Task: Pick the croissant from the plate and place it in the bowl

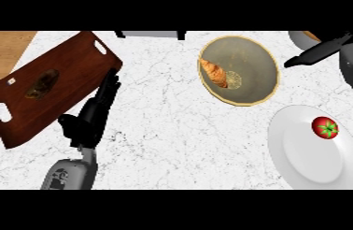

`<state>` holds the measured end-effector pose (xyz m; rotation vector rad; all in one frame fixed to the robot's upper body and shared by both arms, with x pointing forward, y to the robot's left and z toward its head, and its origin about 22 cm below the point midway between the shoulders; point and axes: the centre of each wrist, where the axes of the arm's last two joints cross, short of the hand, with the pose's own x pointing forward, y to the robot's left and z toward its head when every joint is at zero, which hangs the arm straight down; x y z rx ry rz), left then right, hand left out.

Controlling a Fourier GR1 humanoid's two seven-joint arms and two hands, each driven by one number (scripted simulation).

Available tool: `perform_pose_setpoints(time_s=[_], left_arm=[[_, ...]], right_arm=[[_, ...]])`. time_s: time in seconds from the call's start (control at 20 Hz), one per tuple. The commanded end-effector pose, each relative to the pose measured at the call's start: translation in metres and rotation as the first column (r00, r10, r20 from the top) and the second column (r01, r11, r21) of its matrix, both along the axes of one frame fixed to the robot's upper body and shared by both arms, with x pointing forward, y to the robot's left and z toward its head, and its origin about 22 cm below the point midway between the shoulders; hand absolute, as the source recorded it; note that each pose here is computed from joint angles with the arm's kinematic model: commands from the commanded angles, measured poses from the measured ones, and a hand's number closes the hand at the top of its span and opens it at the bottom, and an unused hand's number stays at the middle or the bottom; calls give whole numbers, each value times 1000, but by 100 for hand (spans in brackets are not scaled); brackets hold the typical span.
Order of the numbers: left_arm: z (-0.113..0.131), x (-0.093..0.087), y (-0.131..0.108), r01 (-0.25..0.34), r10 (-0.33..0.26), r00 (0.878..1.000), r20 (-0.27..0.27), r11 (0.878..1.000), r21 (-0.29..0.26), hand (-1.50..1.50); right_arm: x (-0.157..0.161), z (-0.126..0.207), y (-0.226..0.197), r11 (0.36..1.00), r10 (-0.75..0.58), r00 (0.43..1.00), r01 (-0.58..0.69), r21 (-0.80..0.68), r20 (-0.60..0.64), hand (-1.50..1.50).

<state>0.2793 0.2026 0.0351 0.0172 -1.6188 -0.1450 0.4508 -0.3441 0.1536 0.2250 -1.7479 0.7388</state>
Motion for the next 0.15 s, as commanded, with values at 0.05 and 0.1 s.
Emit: perform_pose_setpoints(time_s=[0.05,0.1], left_arm=[[-2,-1,6,6,-6,1000,13,1000,-7,0],[1,4,1,0,0,1000,5,1000,-7,0]], right_arm=[[-11,-7,-23,974,204,979,-202,106,-5,-150],[-13,-18,-21,972,203,979,-202,121,2,-150]])
